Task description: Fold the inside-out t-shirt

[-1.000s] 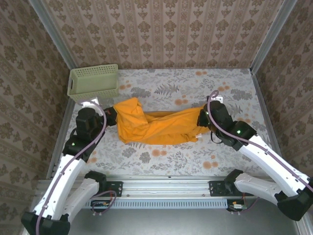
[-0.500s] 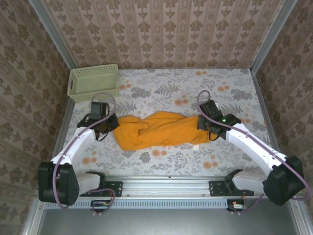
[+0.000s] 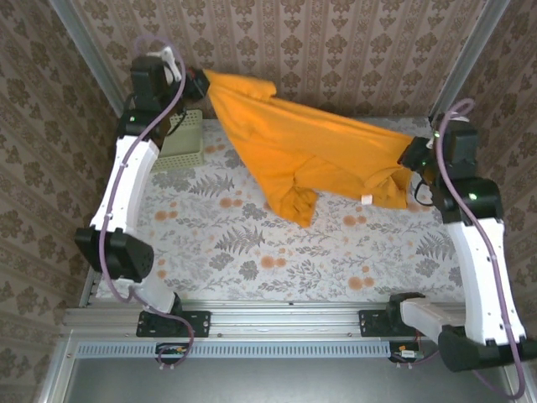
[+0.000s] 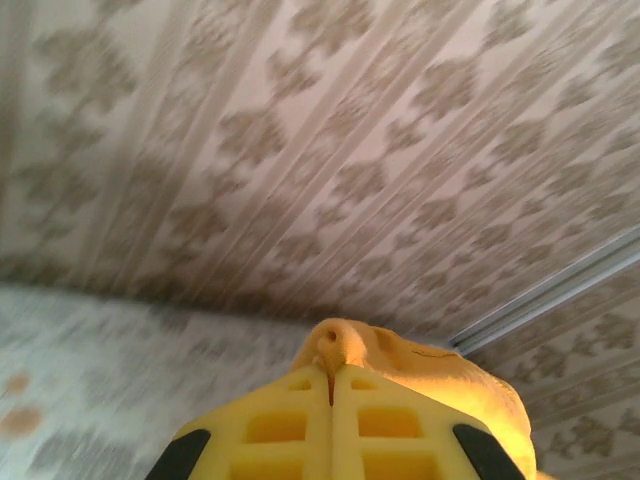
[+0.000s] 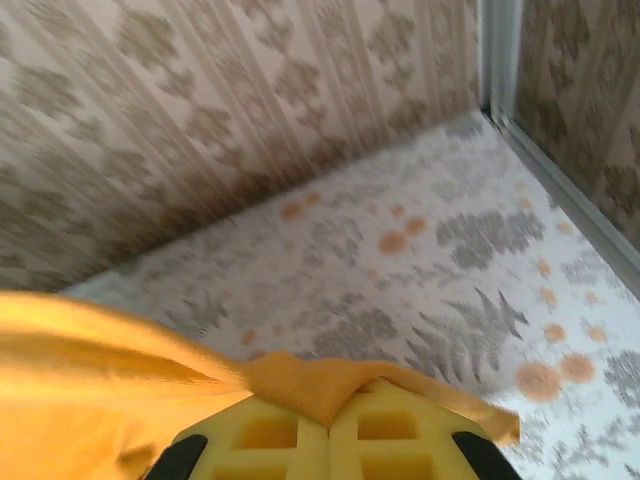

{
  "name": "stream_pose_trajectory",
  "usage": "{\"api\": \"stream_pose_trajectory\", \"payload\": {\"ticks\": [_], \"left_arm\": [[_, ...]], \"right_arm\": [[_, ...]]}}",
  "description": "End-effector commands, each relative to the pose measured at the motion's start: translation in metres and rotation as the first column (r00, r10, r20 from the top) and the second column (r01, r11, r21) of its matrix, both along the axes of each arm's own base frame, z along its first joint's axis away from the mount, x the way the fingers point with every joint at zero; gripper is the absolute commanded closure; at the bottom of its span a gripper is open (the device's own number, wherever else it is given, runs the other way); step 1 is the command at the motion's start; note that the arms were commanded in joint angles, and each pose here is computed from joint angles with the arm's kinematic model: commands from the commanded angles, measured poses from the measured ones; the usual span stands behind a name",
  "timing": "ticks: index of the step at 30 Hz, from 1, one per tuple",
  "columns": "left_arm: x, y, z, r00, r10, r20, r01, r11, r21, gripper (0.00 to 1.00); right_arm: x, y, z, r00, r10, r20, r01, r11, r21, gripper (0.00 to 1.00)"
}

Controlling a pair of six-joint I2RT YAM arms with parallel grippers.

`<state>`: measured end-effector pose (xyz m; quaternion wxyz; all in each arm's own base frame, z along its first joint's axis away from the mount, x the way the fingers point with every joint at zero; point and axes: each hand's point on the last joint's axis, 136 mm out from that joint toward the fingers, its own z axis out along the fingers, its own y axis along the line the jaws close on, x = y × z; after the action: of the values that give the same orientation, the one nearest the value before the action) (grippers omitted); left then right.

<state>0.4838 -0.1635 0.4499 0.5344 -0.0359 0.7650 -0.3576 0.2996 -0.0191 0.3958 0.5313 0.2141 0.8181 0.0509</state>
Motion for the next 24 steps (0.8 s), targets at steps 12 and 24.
{"api": "stream_pose_trajectory", "payload": {"ticks": [12,24], "left_arm": [[-0.018,0.022,-0.151,0.975,-0.002,-0.223,0.005,1.000,0.015,1.00],[-0.026,0.032,-0.193,0.935,-0.009,-0.355,0.011,1.000,0.005,1.00]], "right_arm": [[-0.067,0.071,-0.161,0.917,0.309,-0.251,-0.255,0.940,0.225,1.00],[-0.064,0.110,-0.184,0.875,0.330,-0.355,-0.317,0.944,0.095,1.00]]}}
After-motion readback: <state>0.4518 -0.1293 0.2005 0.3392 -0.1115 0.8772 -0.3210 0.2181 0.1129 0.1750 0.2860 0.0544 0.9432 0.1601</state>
